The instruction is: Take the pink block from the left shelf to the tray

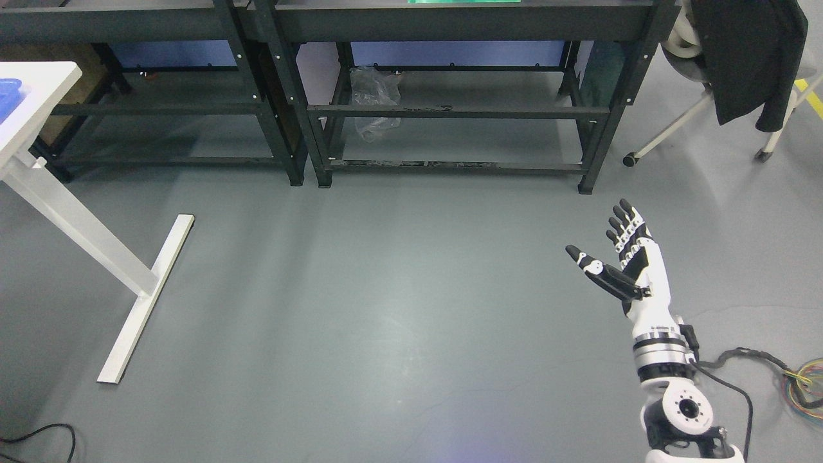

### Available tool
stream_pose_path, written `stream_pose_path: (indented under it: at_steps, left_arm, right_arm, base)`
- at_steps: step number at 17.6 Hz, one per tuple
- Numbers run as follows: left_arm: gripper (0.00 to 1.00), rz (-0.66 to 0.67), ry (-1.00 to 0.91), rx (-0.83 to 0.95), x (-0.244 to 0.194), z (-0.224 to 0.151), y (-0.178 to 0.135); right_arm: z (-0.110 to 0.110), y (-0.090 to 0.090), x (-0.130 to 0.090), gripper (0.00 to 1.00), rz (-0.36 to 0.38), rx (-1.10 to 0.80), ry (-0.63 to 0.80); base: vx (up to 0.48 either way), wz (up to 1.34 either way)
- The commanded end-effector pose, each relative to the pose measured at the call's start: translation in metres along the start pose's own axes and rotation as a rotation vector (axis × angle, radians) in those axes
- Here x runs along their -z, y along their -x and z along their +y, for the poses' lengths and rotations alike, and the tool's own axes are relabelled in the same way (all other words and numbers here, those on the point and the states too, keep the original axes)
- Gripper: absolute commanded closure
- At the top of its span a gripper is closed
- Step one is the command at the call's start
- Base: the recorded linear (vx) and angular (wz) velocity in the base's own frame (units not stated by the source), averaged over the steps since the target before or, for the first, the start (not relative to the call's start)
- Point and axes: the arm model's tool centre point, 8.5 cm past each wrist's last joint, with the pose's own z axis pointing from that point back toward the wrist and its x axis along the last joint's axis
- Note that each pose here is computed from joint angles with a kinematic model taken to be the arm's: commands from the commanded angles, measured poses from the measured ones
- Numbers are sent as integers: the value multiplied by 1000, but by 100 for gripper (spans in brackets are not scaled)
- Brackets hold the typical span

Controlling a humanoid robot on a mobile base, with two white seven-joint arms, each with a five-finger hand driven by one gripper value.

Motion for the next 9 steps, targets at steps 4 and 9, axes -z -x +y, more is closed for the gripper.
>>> stream_pose_path:
  at_steps: [4,9]
  left_arm:
    - [0,-47,-14,-9,1,9,-25]
    - [0,-47,-14,-9,1,9,-25]
  right_arm:
    - [-9,1,-3,0,0,-18,8]
    - [-11,1,-3,0,-1,-8,13]
  base:
    - [0,0]
    - [0,0]
